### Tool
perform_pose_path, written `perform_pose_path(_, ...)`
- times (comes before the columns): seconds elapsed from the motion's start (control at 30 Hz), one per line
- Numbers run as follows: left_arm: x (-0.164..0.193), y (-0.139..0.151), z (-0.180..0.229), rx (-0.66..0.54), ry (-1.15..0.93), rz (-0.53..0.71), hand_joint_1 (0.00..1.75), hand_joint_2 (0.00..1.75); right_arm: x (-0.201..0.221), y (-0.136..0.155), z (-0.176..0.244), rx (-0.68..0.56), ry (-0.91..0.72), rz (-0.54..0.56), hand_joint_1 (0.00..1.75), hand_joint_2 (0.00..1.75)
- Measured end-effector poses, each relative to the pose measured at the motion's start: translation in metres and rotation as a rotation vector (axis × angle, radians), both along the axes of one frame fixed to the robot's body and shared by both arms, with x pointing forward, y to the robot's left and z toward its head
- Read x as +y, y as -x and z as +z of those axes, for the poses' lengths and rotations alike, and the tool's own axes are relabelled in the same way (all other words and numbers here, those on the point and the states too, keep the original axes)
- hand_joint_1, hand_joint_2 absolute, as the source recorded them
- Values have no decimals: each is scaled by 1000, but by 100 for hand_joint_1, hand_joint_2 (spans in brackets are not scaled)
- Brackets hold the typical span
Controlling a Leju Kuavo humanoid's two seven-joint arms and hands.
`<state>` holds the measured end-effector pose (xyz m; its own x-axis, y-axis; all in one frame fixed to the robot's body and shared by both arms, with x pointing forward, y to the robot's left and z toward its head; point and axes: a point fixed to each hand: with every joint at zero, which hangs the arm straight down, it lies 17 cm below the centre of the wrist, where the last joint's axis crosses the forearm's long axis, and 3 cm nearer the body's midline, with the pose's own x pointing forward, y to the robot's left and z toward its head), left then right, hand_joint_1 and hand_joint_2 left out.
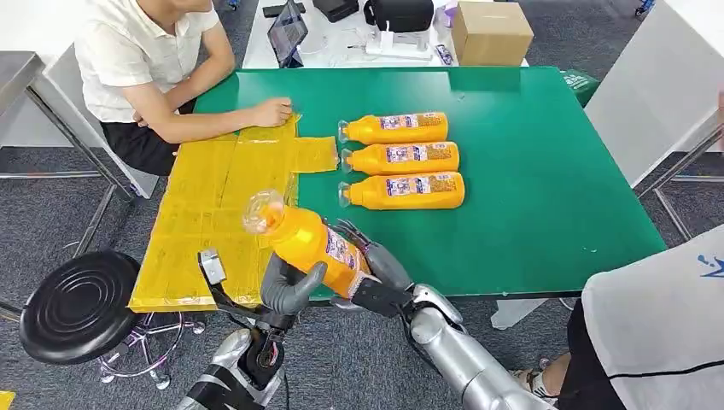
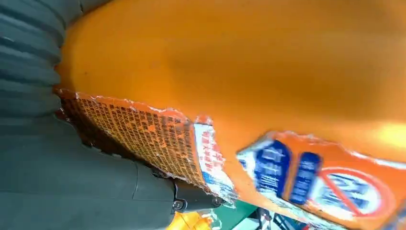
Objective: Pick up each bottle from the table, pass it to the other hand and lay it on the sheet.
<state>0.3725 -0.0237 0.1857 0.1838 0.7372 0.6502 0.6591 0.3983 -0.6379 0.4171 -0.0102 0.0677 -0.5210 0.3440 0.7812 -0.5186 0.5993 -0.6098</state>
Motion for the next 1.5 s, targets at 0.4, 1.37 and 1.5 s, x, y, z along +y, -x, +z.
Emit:
perform_pose_path(0.4, 29, -26, -1, 62, 1, 150, 175, 175, -27, 6, 7, -90, -83, -115, 0, 0)
perform_pose_path(1.37, 146, -100, -13, -160, -753, 1018, 175, 175, -229, -3, 105, -453, -323, -814, 0, 0)
perform_pose_path(1.5, 137, -117, -10, -387, -1080, 1110, 175, 175, -220, -6, 110, -444, -356, -804, 0, 0)
